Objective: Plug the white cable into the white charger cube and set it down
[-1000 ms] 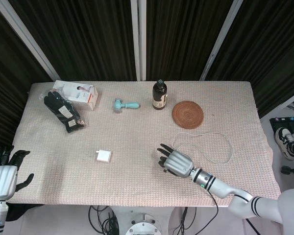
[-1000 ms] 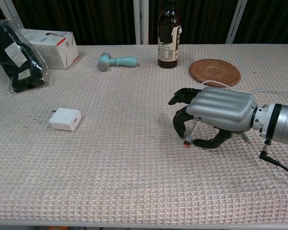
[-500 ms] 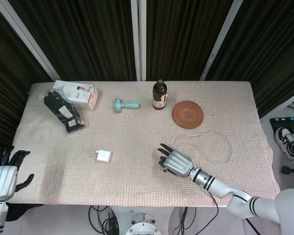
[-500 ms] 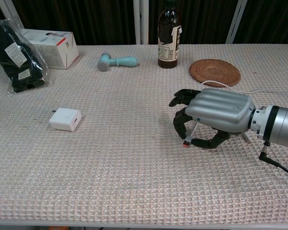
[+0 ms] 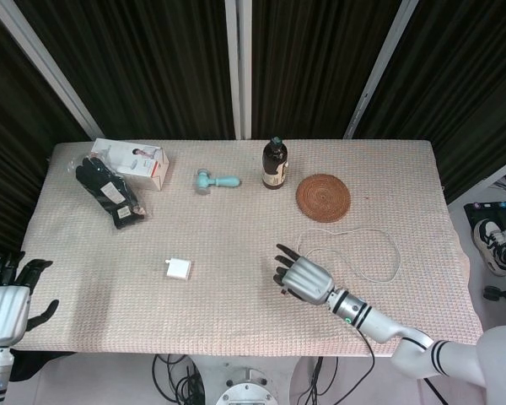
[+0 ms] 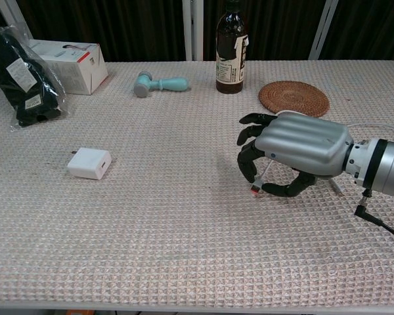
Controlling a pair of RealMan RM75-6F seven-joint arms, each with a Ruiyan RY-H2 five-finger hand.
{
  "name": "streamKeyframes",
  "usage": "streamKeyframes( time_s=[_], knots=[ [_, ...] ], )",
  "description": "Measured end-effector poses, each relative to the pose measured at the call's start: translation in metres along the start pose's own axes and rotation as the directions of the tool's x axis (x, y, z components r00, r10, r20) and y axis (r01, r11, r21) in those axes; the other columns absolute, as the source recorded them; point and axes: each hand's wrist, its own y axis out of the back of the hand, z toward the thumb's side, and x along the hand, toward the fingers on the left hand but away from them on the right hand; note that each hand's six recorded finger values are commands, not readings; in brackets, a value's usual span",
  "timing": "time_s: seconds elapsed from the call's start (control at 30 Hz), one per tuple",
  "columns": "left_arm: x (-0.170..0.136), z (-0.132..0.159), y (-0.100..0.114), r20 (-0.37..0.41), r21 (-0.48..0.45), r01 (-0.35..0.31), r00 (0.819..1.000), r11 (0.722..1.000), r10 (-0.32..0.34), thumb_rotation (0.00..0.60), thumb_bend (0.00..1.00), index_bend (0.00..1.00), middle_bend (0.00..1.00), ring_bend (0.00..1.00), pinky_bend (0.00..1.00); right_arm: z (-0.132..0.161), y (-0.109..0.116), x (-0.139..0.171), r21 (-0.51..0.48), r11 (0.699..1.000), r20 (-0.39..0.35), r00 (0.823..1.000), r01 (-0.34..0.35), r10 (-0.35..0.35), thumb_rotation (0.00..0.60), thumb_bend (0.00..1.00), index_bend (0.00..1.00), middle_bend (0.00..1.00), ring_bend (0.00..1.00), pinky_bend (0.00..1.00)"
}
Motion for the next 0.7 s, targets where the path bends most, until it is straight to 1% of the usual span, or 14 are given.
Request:
streamKeyframes(
  time_s=[0.1, 0.3, 0.43, 0.57, 0.7],
  knots=[
    [0.001, 0.001, 0.000, 0.004, 0.001, 0.000, 1.000, 1.000, 0.000, 0.600, 0.21, 0.23, 0.21, 0.04, 0.00, 0.000, 0.004, 0.001, -0.001, 1.000, 0.004, 1.000, 0.010, -0.010, 0.600, 0.34, 0.59, 0.49, 0.24, 0.05],
    [0.002, 0.002, 0.001, 0.007, 0.004, -0.001, 1.000, 1.000, 0.001, 0.600, 0.21, 0.23, 0.21, 0.04, 0.00, -0.003, 0.007, 0.002, -0.016, 1.000, 0.019, 1.000, 0.012, -0.012, 0.600, 0.36, 0.59, 0.51, 0.27, 0.06],
    [0.004, 0.004, 0.001, 0.017, 0.008, 0.001, 1.000, 1.000, -0.001, 0.600, 0.21, 0.23, 0.21, 0.04, 0.00, -0.007, 0.013, 0.003, -0.023, 0.999, 0.031, 0.999, 0.027, -0.026, 0.600, 0.37, 0.59, 0.53, 0.28, 0.06],
    [0.014, 0.012, 0.002, 0.057, 0.021, 0.008, 0.998, 1.000, -0.009, 0.600, 0.21, 0.23, 0.21, 0.04, 0.00, -0.014, 0.021, 0.007, -0.014, 0.999, 0.051, 0.998, 0.041, -0.040, 0.600, 0.37, 0.59, 0.53, 0.28, 0.06],
    [0.031, 0.029, 0.000, 0.126, 0.035, 0.022, 0.992, 0.999, -0.026, 0.600, 0.21, 0.23, 0.21, 0.04, 0.00, -0.027, 0.040, 0.014, 0.004, 0.997, 0.089, 0.993, 0.075, -0.075, 0.600, 0.37, 0.59, 0.53, 0.28, 0.07]
  ],
)
